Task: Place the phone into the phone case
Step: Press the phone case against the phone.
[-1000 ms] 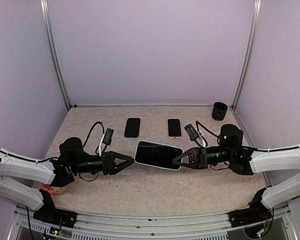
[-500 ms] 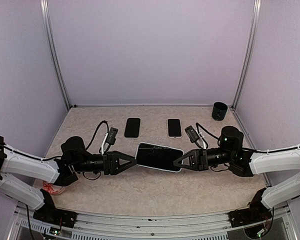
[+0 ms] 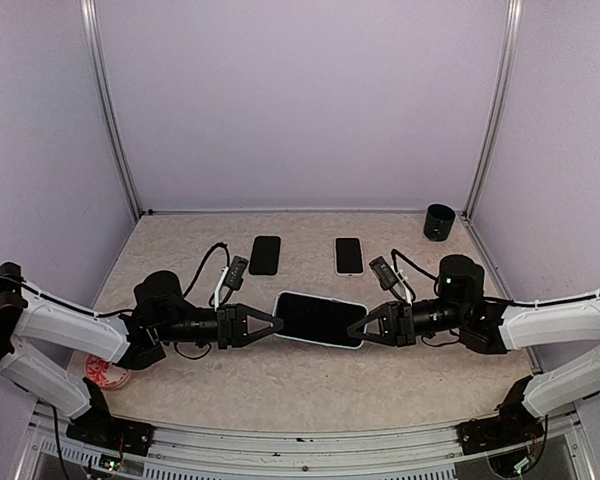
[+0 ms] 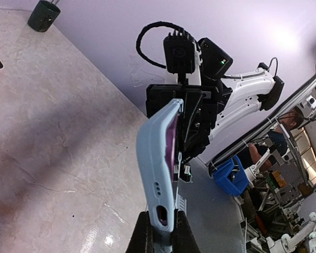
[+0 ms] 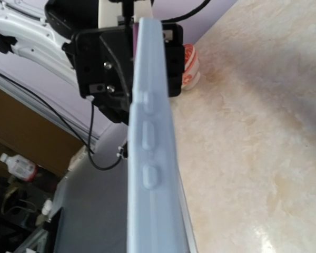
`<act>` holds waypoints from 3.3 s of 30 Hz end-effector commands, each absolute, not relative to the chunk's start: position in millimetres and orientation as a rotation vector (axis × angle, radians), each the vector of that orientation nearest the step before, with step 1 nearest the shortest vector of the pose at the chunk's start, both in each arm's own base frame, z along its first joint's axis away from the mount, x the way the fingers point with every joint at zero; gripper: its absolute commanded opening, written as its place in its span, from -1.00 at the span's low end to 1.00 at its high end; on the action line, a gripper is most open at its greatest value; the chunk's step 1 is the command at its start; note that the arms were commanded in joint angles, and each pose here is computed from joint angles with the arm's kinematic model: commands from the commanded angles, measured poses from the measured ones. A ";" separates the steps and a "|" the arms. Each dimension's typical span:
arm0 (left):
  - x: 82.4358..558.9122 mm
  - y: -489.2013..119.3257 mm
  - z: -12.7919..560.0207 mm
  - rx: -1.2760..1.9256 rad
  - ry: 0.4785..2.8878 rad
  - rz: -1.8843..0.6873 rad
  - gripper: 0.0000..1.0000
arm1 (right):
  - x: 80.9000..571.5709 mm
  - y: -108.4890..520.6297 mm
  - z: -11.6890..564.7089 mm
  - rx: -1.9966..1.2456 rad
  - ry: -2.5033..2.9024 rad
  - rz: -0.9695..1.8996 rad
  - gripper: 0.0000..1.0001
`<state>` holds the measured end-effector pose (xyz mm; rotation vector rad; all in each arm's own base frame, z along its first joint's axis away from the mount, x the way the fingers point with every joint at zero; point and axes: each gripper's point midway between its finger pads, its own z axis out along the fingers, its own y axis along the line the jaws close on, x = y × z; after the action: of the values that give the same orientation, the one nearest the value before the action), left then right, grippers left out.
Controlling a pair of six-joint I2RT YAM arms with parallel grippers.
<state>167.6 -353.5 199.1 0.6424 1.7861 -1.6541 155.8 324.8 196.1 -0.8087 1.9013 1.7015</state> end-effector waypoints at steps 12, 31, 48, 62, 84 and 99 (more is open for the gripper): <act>133.4 -348.4 235.0 0.806 1.585 -1.812 -0.98 | 158.1 316.4 208.0 -0.848 1.809 1.641 -1.00; 118.0 -323.6 251.6 0.847 1.468 -1.931 -0.23 | 151.9 312.7 201.4 -0.871 1.797 1.714 -1.00; 177.0 -347.6 225.9 0.734 1.745 -1.627 0.40 | 138.7 312.8 205.9 -0.950 1.763 1.775 -1.00; 169.5 -381.3 219.8 0.859 1.788 -1.638 0.05 | 143.3 317.4 203.8 -0.943 1.791 1.752 -1.00; 157.9 -366.5 238.9 0.877 1.683 -1.791 -1.00 | 153.1 314.7 185.5 -0.968 1.852 1.595 -1.00; 156.5 -349.3 238.6 0.826 1.672 -1.889 0.00 | 148.8 307.1 188.4 -0.973 1.808 1.626 -1.00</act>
<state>160.0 -350.6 228.1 0.7930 1.7295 -1.8815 143.2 310.5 178.7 -0.9936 1.8552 1.6541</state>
